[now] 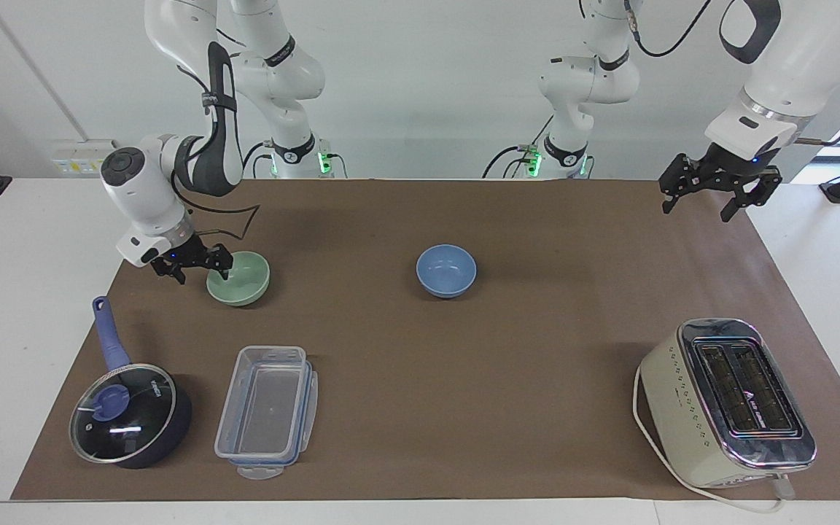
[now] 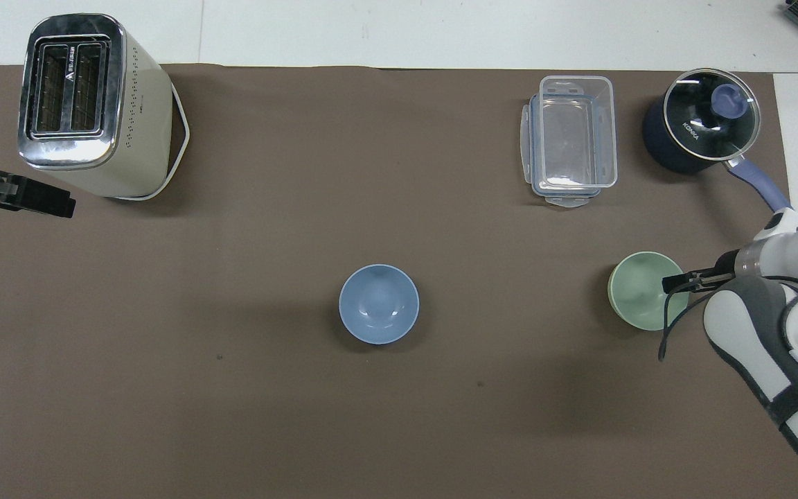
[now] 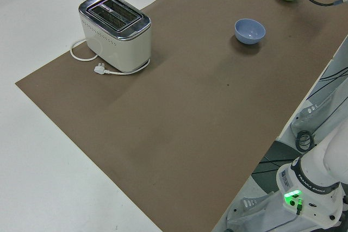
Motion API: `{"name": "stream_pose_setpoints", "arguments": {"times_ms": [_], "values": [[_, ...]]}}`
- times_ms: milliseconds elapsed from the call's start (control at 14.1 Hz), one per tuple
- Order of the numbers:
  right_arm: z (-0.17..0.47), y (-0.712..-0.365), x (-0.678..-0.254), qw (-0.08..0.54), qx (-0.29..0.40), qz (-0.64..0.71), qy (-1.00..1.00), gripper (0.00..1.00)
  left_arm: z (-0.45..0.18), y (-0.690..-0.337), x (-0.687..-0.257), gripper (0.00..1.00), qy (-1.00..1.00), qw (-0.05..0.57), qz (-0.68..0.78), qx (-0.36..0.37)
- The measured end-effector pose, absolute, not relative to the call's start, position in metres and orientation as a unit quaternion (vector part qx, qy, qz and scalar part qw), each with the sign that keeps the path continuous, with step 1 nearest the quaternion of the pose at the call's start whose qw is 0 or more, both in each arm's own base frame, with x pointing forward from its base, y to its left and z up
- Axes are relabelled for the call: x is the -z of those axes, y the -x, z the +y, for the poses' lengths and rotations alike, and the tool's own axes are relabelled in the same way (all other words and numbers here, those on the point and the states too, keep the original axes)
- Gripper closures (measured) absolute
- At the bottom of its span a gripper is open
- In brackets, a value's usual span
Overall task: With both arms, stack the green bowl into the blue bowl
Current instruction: 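Grasp the green bowl rim with the right gripper, then carry the green bowl with the right gripper over the blue bowl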
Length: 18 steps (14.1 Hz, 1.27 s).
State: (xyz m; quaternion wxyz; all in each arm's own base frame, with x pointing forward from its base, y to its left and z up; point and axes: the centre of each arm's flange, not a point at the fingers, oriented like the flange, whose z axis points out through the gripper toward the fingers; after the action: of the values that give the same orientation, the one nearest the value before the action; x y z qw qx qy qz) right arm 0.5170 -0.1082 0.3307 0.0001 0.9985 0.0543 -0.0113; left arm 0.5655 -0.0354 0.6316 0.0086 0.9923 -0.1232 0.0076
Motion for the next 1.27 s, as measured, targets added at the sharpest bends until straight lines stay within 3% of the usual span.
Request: {"name": "stream_pose_setpoints", "arguments": {"times_ms": [283,566,990,1273], "values": [[-0.107,-0.516,-0.329,-0.001,0.013,0.055,-0.998,0.56,-0.021,-0.563,-0.633,0.00,-0.994,0.009,-0.111,-0.001],[-0.104,-0.519,-0.333,-0.001,0.012,0.058,-0.998,0.96,-0.009,-0.562,-0.633,0.00,-0.995,0.009,-0.101,0.000],[-0.097,-0.540,-0.413,-0.031,0.025,0.071,-0.997,0.96,-0.012,-0.559,-0.637,0.00,-0.995,0.010,-0.104,0.000],[-0.027,-0.554,-0.451,-0.061,0.015,0.089,-0.994,0.96,-0.012,-0.558,-0.637,0.00,-0.995,0.010,-0.104,0.003]]}}
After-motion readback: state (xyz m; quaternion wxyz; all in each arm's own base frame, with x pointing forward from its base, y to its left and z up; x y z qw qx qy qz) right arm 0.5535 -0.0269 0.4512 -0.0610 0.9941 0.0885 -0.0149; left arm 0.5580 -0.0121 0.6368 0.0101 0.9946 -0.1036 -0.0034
